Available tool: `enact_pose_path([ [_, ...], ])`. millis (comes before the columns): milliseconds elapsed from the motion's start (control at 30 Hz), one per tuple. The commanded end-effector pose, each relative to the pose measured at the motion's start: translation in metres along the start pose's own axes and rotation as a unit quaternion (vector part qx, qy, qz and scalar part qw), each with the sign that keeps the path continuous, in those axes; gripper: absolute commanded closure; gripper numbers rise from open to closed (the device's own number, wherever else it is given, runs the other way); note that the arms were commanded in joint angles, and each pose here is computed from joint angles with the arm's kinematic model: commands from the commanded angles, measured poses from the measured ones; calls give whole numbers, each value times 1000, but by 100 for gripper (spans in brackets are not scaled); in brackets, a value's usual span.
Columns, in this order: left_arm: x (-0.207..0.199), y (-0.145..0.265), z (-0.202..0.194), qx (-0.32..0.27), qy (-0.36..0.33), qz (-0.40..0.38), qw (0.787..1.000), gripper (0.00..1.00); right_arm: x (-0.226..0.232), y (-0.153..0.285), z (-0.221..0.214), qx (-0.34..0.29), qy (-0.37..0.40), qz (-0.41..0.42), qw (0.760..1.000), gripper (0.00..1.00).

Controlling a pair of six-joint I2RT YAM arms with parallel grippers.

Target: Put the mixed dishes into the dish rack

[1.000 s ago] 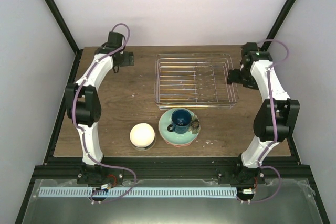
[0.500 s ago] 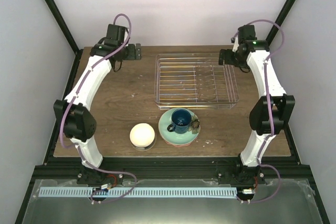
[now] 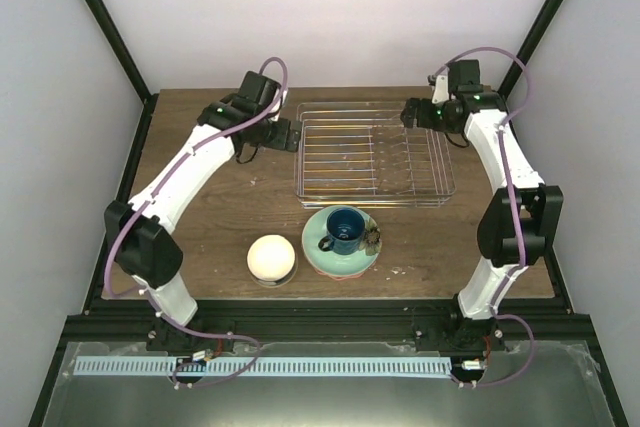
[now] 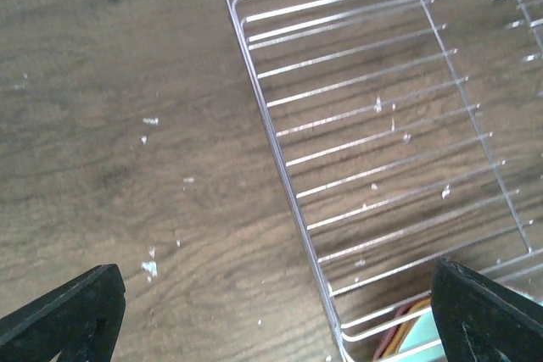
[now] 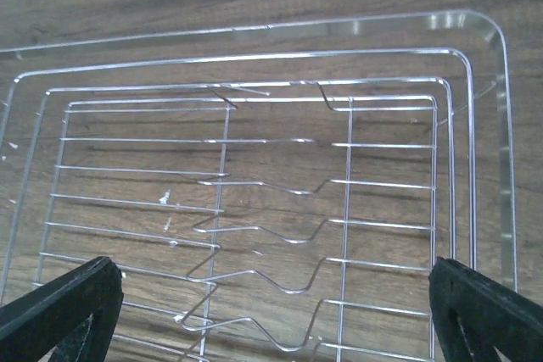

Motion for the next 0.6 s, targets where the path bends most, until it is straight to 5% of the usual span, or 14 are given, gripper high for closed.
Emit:
enact_pose_path([
  [0,-4,18,-19,23,-8,-9,1000,0,12,22,24,-62,26,15,998,0],
  [233,-50,34,-57,67,-87,-72,991,0,6,14,19,-48,22,4,999,0],
  [567,-107,25,-124,193,-209,-146,947,0,-4,19,20,-39,16,-37,998,0],
])
Point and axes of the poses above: each gripper's point midway between its finger pads, its own y axis back along the fingers, its own x axis along the line the jaws close on, z = x × y, the point moved 3 cm from there along y, back along the fingers, and after that the axes turned 12 degrees about y, right-handed, at the moved point
